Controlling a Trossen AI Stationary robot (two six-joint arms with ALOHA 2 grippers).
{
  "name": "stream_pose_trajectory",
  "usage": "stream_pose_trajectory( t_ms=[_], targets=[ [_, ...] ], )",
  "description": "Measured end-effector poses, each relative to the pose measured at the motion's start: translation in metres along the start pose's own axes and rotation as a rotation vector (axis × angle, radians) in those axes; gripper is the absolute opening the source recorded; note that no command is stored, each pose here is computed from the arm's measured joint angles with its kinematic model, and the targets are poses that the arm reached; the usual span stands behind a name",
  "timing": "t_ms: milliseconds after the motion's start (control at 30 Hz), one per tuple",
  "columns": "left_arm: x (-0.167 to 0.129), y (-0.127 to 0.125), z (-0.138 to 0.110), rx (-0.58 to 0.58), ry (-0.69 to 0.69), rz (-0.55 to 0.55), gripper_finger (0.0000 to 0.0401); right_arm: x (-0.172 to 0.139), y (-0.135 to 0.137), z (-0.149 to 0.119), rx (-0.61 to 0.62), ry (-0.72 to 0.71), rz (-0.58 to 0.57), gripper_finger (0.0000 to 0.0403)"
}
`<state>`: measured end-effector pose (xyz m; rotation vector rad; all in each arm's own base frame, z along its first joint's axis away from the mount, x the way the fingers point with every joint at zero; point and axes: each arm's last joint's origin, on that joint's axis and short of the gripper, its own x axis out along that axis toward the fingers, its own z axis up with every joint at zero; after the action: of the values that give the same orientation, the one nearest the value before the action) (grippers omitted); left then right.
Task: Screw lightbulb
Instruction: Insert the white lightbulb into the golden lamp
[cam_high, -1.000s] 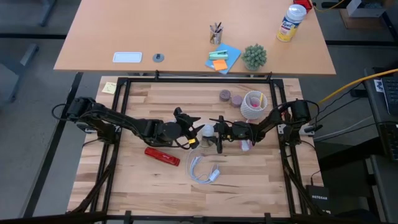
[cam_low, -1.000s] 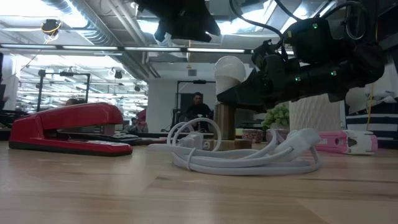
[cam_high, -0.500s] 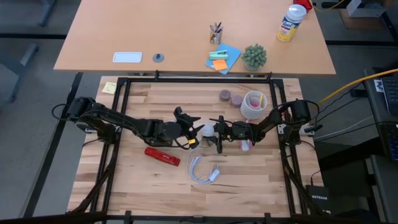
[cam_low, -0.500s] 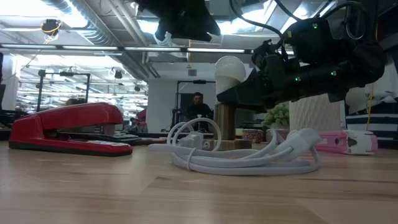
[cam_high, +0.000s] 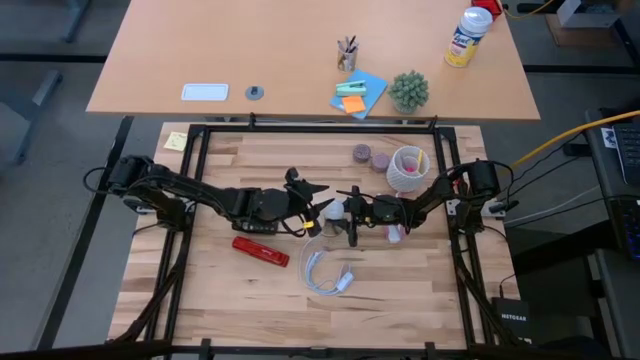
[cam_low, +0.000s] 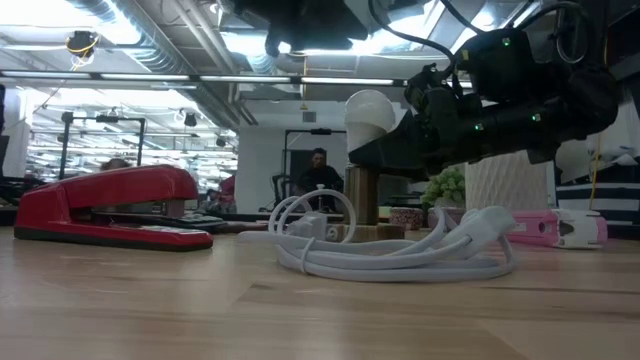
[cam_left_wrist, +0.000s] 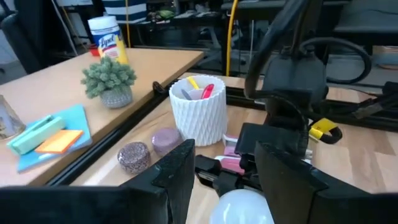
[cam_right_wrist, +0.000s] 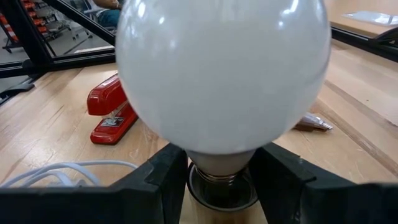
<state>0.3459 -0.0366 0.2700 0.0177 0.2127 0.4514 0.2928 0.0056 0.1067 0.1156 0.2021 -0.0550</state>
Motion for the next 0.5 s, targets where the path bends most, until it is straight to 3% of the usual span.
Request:
stream_pose_trajectory(
  t_ms=[500],
  targets=[
    [0.025,-0.009,-0.035,-0.023,0.109,-0.051,0.0159,0.000,0.000,0.000,-0.001,0.005,-0.001,0.0165]
  ],
)
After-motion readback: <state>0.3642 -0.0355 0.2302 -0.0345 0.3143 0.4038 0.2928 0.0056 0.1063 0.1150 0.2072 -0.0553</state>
